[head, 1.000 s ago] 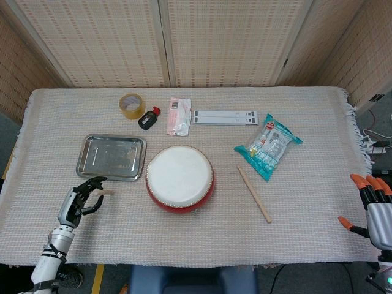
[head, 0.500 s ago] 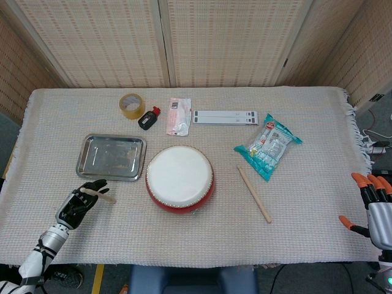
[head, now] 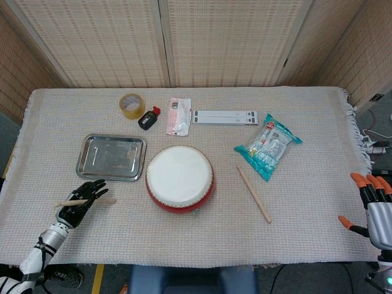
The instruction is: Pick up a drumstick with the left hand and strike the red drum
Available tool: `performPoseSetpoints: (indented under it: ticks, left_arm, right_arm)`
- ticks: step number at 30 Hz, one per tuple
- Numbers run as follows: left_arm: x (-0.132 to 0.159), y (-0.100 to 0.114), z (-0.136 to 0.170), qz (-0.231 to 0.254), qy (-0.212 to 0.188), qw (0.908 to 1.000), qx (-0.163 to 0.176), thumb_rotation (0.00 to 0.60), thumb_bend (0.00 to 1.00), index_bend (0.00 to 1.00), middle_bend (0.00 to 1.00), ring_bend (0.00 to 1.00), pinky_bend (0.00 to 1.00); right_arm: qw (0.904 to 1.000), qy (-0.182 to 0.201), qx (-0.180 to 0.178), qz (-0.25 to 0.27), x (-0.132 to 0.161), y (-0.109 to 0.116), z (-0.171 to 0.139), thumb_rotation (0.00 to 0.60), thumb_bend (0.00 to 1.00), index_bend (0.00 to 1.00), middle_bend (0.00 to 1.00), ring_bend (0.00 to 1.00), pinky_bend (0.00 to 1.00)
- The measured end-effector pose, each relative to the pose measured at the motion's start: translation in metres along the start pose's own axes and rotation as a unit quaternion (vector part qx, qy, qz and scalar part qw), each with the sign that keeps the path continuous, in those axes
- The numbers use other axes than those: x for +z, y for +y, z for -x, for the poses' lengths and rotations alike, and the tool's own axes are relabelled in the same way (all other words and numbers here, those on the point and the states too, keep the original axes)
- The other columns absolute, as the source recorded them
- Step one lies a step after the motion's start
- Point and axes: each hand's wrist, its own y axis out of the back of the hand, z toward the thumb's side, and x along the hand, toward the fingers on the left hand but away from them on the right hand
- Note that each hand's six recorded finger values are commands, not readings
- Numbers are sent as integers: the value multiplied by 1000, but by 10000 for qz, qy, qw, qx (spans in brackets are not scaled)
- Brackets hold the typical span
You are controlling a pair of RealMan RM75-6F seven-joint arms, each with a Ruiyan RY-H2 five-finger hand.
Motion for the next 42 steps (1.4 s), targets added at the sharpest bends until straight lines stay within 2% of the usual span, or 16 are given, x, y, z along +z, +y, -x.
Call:
performPoseSetpoints:
  ticks: [7,10,15,23,30,35,37,42]
  left_arm:
    - [-1,-7,-6,-305,-126,9994,88,600,406,407,288,203,229]
    - [-4,-11,-13,-347,-149,9992,143,600,405,408,340,270,290]
    - [-10,-20,-26,-303,-131,9992,224,600,390,460,444,397,401]
    - [-19,-33,-37,-388,-71,9991,175,600,343,501,500,451,434]
    - [-24,-42,-45,-348,-51,9993,150,600,262,593,612,569,493]
    - [-26,-44,-48,-310,-56,9994,131,600,233,606,616,576,507]
    - [-24,-44,-48,-250,-73,9996,124,589,222,605,614,576,505]
    - [-22,-45,-47,-156,-92,9998,50,458,195,593,595,563,496]
  right_arm:
    - [10000,5,2,-3,0,1,0,600,83,111,132,8,97]
    - [10000,8,5,3,0,1,0,600,83,111,132,8,98]
    - [10000,12,14,19,-1,1,0,600,83,111,132,8,105]
    - [10000,-15,23,38,-4,1,0,600,83,111,132,8,113]
    - [10000,-4,39,75,-5,-1,2,600,83,111,132,8,119]
    - [10000,-6,40,89,-6,0,2,600,84,111,132,8,122]
    - [10000,-12,44,88,-6,0,2,600,83,111,132,8,122]
    - [10000,11,62,56,-4,-1,3,600,83,112,132,8,123]
